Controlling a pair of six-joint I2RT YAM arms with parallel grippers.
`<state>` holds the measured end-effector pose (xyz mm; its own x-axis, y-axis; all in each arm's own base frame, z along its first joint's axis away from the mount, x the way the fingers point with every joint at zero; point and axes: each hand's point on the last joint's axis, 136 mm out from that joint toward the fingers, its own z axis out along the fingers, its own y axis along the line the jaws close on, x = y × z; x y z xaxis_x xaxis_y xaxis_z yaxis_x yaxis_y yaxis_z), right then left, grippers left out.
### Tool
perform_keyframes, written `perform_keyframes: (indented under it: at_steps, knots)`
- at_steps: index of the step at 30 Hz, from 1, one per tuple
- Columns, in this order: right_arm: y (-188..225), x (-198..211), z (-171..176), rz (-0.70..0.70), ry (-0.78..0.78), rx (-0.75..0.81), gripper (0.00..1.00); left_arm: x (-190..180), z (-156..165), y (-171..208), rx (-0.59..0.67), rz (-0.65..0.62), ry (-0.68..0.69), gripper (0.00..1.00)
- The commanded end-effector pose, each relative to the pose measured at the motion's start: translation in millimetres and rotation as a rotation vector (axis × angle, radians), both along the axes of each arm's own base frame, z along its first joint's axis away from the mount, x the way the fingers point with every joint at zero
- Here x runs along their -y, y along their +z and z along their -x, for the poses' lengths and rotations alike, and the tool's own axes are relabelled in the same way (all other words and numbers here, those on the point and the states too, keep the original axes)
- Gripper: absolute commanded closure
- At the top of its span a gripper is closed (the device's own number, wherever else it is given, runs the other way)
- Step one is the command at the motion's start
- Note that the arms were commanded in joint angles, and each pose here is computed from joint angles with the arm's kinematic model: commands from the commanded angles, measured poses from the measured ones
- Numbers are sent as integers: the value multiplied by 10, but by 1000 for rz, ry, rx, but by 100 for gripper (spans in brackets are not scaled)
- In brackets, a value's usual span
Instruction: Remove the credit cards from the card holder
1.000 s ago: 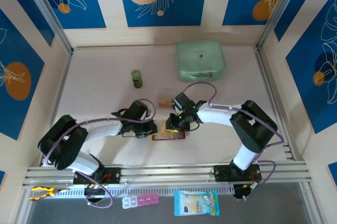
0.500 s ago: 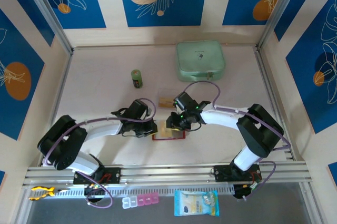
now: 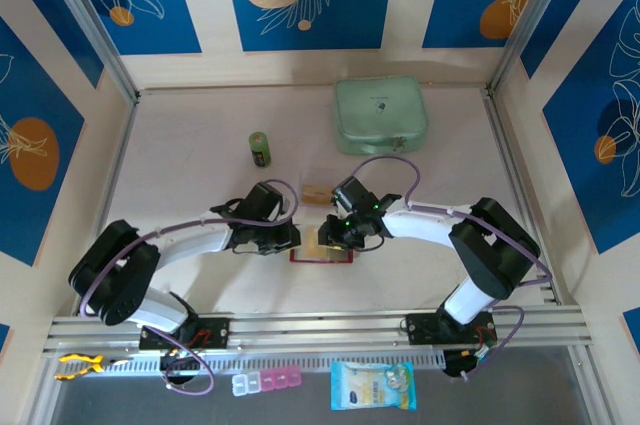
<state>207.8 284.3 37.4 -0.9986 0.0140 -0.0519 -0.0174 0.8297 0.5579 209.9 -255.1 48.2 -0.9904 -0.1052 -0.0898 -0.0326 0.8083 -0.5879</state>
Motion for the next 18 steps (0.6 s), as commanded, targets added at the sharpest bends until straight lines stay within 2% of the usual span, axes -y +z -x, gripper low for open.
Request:
perform_keyframes:
  at_steps: [1, 7, 14, 18]
  knots:
    - [36, 42, 20, -12, -17, -4, 73, -93, -65, 122, 46, -54, 13, 84]
    - [36, 65, 2, -13, -27, -1, 73, 51, -96, 199, 46, 7, -16, 83]
    - [32, 69, 5, -26, -36, -6, 73, 248, -118, 143, 23, 54, -53, 93]
    - [28, 71, -2, -43, -42, -11, 73, 283, -116, 70, 6, 58, -62, 95]
